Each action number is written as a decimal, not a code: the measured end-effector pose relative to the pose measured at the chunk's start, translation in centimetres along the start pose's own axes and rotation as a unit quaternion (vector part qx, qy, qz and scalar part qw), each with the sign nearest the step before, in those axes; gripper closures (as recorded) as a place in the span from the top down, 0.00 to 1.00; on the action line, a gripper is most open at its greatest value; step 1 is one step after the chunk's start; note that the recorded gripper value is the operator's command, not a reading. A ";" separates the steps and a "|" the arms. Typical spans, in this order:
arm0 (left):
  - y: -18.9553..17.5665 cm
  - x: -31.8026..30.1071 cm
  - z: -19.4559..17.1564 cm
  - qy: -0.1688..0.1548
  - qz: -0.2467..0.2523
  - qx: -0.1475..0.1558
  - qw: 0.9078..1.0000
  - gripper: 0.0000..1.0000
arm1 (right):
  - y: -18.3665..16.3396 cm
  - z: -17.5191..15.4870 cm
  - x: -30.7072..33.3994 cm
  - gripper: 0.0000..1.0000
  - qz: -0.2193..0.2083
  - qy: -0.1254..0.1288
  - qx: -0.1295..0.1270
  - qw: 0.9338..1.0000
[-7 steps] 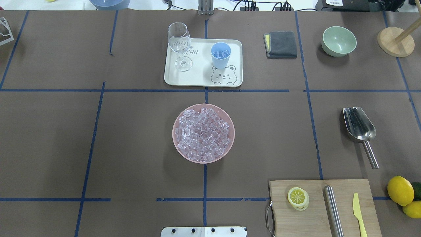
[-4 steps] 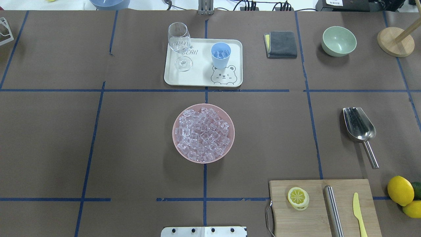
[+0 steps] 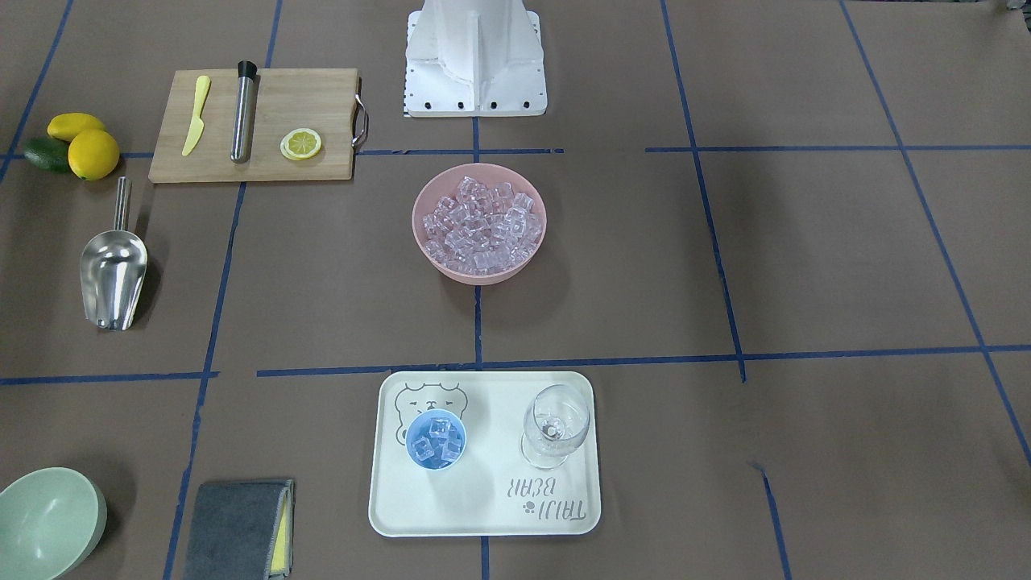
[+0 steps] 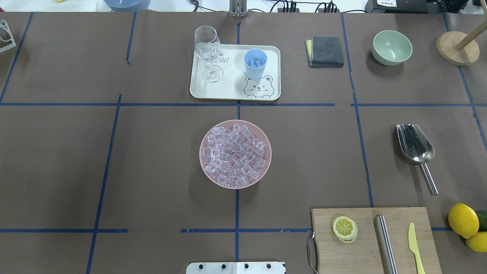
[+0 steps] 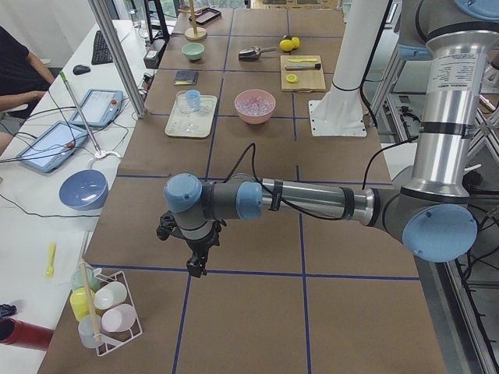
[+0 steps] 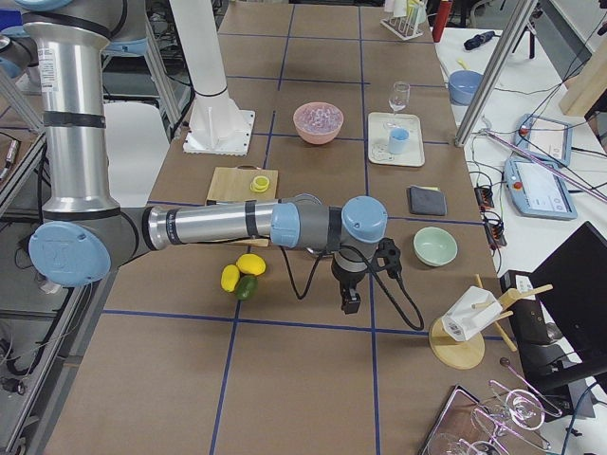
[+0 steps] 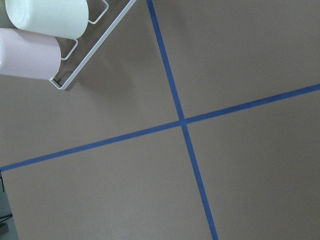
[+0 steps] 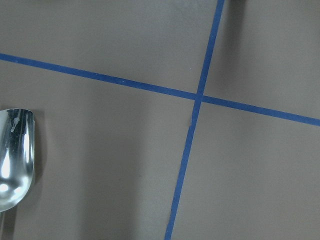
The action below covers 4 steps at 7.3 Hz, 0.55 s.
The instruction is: Put ice in cup with scoop
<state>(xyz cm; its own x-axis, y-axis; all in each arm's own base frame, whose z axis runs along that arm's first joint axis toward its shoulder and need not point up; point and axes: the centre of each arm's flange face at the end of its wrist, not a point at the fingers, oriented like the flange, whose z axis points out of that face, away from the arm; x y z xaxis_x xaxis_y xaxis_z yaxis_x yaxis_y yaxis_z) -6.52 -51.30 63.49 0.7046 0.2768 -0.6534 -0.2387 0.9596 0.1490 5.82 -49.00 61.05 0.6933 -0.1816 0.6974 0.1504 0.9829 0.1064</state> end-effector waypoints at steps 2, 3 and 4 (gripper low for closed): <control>0.1 0.0 0.1 0.002 -0.015 0.002 1.000 1.00 | 0.3 0.9 1.2 1.00 0.013 -0.005 -0.008 1.000; 0.0 0.1 0.1 0.002 -0.020 0.004 1.000 1.00 | 0.4 1.1 1.7 1.00 0.018 -0.006 -0.010 1.000; 0.0 0.1 0.0 0.002 -0.022 0.005 1.000 1.00 | 0.6 1.2 2.2 1.00 0.023 -0.007 -0.011 1.000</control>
<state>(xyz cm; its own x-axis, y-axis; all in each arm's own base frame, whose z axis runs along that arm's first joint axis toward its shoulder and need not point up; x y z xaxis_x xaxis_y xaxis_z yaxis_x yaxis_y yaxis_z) -6.44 -51.28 63.37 0.7118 0.2339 -0.6623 -0.2011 0.9713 0.1269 6.56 -48.82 63.52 0.6900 -0.1359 0.7109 0.1347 0.9892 0.0584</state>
